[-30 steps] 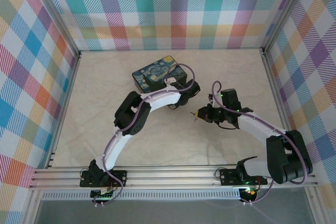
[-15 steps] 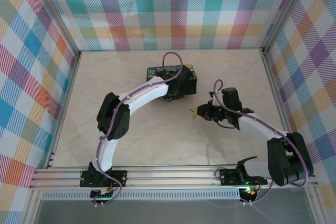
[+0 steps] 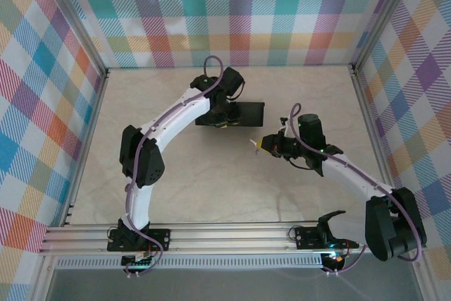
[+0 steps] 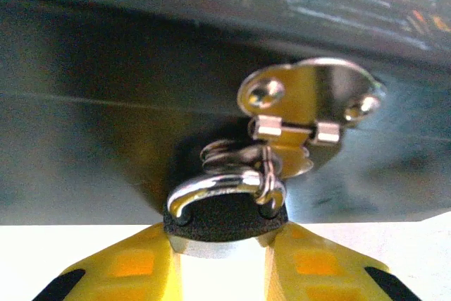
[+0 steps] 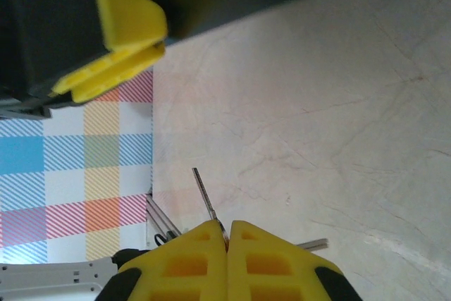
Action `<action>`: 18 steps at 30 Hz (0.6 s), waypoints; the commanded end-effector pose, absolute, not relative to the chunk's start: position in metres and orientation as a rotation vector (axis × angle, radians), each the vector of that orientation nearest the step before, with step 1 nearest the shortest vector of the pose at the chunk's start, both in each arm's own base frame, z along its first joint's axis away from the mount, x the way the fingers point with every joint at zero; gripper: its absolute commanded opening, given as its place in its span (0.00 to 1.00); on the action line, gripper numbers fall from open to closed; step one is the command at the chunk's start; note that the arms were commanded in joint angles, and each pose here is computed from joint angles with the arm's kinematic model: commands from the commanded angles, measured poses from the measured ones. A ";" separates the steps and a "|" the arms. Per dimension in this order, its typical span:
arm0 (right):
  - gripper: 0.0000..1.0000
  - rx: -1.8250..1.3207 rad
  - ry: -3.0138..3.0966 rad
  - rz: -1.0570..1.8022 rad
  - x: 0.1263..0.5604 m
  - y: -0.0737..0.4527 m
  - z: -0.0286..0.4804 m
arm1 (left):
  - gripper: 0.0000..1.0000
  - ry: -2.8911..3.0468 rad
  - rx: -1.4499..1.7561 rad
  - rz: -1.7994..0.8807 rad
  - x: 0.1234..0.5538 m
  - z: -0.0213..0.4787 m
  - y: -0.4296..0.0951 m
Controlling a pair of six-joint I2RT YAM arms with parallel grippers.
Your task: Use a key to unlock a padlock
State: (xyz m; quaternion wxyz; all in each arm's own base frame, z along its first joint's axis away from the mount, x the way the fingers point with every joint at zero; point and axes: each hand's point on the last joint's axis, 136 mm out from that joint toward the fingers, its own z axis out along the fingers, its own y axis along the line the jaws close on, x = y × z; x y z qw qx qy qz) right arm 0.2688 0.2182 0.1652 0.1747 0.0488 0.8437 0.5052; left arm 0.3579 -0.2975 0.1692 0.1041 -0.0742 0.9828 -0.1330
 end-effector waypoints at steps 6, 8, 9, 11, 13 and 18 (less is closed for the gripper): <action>0.00 0.025 2.372 1.394 0.253 0.214 0.206 | 0.00 2.888 -0.338 -0.515 0.319 0.232 -0.280; 0.00 0.019 2.374 1.394 0.250 0.213 0.210 | 0.00 2.875 -0.366 -0.515 0.315 0.241 -0.275; 0.00 0.015 2.372 1.398 0.249 0.213 0.212 | 0.00 2.872 -0.375 -0.513 0.313 0.245 -0.272; 0.00 0.012 2.370 1.406 0.247 0.213 0.215 | 0.00 2.876 -0.395 -0.493 0.307 0.249 -0.268; 0.00 0.009 2.367 1.408 0.246 0.213 0.217 | 0.00 2.882 -0.396 -0.508 0.301 0.252 -0.269; 0.00 0.004 2.359 1.411 0.246 0.214 0.220 | 0.00 2.885 -0.358 -0.452 0.299 0.246 -0.264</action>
